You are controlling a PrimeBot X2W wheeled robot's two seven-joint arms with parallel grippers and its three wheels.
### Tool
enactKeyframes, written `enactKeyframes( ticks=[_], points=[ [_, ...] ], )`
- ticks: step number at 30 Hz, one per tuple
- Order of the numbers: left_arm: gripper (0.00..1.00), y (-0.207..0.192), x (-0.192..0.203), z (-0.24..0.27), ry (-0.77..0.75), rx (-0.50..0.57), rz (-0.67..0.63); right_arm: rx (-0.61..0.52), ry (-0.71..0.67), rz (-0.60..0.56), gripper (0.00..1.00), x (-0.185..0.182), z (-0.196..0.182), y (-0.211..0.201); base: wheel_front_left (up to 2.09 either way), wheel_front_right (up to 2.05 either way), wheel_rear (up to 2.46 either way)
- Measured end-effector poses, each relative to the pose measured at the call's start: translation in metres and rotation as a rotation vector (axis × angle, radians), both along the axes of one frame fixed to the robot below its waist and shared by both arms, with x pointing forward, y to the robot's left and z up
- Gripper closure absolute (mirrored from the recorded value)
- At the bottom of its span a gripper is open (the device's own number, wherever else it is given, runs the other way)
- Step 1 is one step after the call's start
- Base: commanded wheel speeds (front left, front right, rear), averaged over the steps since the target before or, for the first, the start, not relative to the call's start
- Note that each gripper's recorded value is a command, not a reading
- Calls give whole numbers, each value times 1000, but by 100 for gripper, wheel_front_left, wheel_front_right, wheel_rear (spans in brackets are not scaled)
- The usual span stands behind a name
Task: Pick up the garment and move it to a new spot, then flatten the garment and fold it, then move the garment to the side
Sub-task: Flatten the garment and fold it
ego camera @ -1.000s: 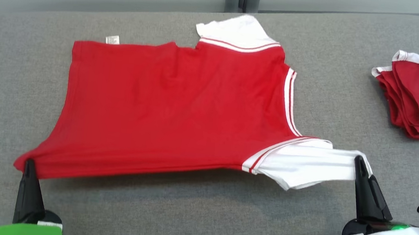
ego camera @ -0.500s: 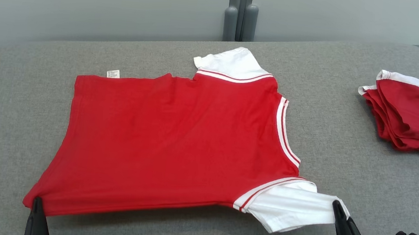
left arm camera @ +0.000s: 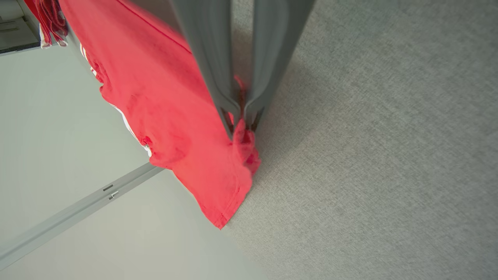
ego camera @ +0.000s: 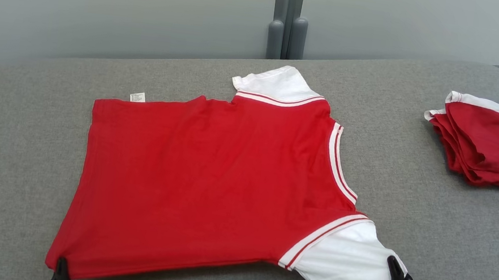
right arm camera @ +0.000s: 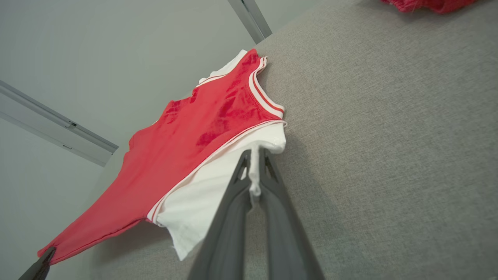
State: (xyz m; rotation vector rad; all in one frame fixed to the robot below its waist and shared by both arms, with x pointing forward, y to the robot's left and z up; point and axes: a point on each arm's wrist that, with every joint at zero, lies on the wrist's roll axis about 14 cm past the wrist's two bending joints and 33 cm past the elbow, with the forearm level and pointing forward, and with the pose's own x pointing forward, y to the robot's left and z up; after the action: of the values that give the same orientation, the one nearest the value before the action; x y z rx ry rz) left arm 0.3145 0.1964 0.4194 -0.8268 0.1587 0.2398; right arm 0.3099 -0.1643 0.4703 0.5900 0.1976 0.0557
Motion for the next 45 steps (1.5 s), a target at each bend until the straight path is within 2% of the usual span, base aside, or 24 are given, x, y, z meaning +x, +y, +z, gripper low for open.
enactKeyframes(
  ticks=[10, 19, 26, 33, 45],
  points=[
    [100, -3, 1, -2, 4, 6, -10, 4, 32, 22, 100, -4, -11, 7, 0, 0, 0],
    [100, -9, 13, 11, -47, -12, -31, 7, -2, 39, 100, 3, -3, 14, 0, 0, 0],
    [100, -18, 44, 25, -87, -17, -65, -8, -79, 26, 100, 34, 17, 9, 0, 0, 0],
    [100, -18, 82, 28, -93, -9, -62, -12, -120, 17, 100, 79, 27, 8, 0, 0, 0],
    [100, -22, 124, 0, 6, 38, -93, -55, -30, 72, 100, 144, 1, 27, 0, 0, 0]
  ],
)
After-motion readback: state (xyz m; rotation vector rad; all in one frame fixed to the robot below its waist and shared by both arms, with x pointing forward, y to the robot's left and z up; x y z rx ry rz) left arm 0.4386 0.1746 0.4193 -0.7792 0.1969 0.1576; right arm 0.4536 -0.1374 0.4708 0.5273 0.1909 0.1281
